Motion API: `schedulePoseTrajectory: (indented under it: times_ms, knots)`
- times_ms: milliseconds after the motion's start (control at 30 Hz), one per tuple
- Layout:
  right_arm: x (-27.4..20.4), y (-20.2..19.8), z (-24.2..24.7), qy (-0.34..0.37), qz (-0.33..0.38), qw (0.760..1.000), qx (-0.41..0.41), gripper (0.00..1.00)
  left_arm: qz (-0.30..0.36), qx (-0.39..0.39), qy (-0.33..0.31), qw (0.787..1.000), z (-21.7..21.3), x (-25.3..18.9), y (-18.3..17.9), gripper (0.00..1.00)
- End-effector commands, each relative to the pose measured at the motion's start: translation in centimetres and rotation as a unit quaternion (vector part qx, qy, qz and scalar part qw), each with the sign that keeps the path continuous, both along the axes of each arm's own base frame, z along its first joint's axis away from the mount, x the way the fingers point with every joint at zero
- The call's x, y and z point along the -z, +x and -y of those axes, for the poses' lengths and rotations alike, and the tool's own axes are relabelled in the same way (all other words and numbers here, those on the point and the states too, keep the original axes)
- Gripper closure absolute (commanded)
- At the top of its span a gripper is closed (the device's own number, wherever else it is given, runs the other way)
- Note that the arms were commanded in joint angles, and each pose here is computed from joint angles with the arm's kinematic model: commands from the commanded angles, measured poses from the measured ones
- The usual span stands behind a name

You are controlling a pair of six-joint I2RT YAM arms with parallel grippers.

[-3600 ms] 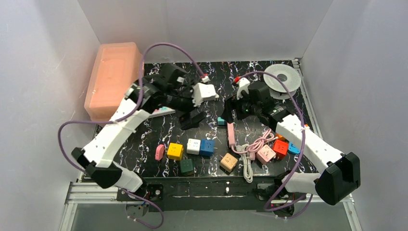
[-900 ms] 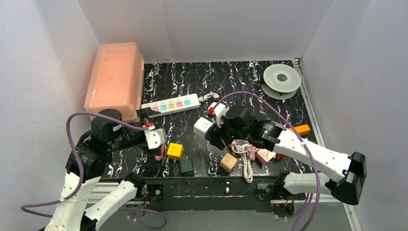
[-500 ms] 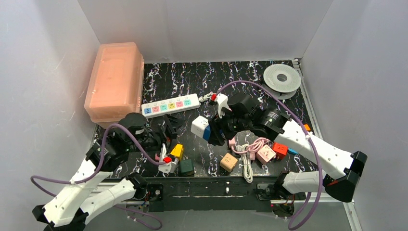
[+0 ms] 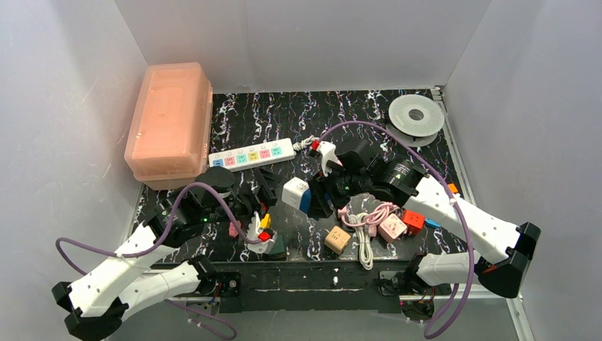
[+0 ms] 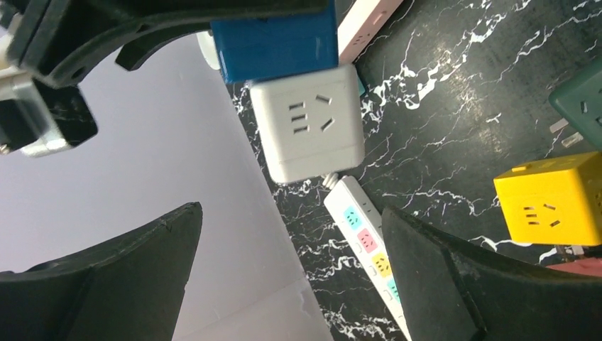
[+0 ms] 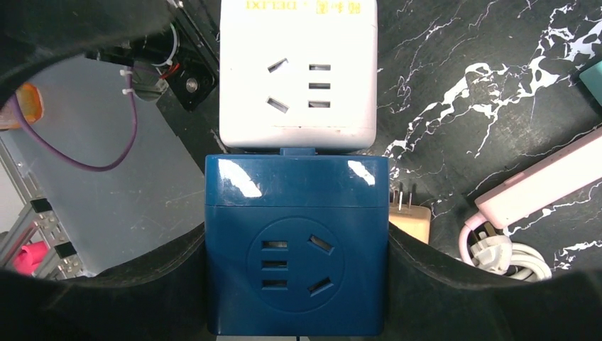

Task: Pull the plug off the socket
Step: Remove the plug from the socket.

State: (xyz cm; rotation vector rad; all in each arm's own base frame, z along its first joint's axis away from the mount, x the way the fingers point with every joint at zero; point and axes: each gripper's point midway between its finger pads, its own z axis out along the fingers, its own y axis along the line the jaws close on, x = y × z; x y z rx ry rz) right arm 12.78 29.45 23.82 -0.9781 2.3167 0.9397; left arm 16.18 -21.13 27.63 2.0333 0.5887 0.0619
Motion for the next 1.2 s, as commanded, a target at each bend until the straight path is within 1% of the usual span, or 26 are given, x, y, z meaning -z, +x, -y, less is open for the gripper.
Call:
schedulePoseTrajectory:
  times_ms: [0,100,200,367,467,600,633,667,733,933,1000,1133,1167]
  knots:
    - [-5.9,0.8,-2.1,0.099,0.044,0.994,0.0,0.99,-0.027,-0.026,-0.01,0.999,1.2,0.1,0.4,0.02]
    - [-6.5,0.9,-2.5,0.115,0.043,0.992,0.007,0.99,-0.046,-0.039,-0.026,0.998,2.1,0.0,0.3,0.02]
    - [-7.2,0.8,-3.0,0.143,0.042,0.989,0.005,0.99,-0.05,-0.055,-0.036,0.997,2.9,0.1,0.7,0.02]
    - [-7.7,0.3,-3.4,0.159,0.034,0.987,-0.006,0.99,-0.013,-0.085,-0.08,0.993,3.9,-1.4,2.5,0.02]
    - [-8.2,0.1,-3.6,0.174,0.035,0.984,-0.013,0.99,-0.007,-0.087,-0.076,0.993,4.0,-1.2,2.8,0.02]
    - [-8.3,-0.4,-3.7,0.178,0.026,0.983,-0.027,0.99,0.01,-0.084,-0.073,0.994,3.9,-0.8,3.1,0.02]
    - [-8.3,-0.7,-3.8,0.179,0.022,0.983,-0.033,0.99,0.012,-0.082,-0.07,0.994,3.9,-0.7,3.0,0.03]
    - [-8.1,-0.9,-3.7,0.178,0.019,0.983,-0.037,0.99,0.014,-0.078,-0.069,0.995,3.9,-0.6,2.9,0.07]
    - [-7.6,-1.0,-3.5,0.17,0.016,0.985,-0.038,0.99,0.019,-0.064,-0.068,0.995,4.1,-0.6,2.7,0.22]
    - [-6.0,-1.2,-2.9,0.144,0.013,0.989,-0.042,0.99,0.036,-0.036,-0.072,0.996,5.1,-1.8,2.5,0.79]
    - [-5.5,-1.3,-2.7,0.137,0.011,0.99,-0.042,0.99,0.039,-0.032,-0.069,0.996,5.1,-1.6,2.4,0.89]
    - [-5.0,-1.5,-2.4,0.128,0.006,0.991,-0.044,0.99,0.048,-0.031,-0.062,0.996,5.0,-1.3,2.4,0.92]
    - [-4.7,-1.6,-2.2,0.124,0.003,0.991,-0.043,0.99,0.049,-0.035,-0.062,0.996,5.0,-1.3,2.5,0.97]
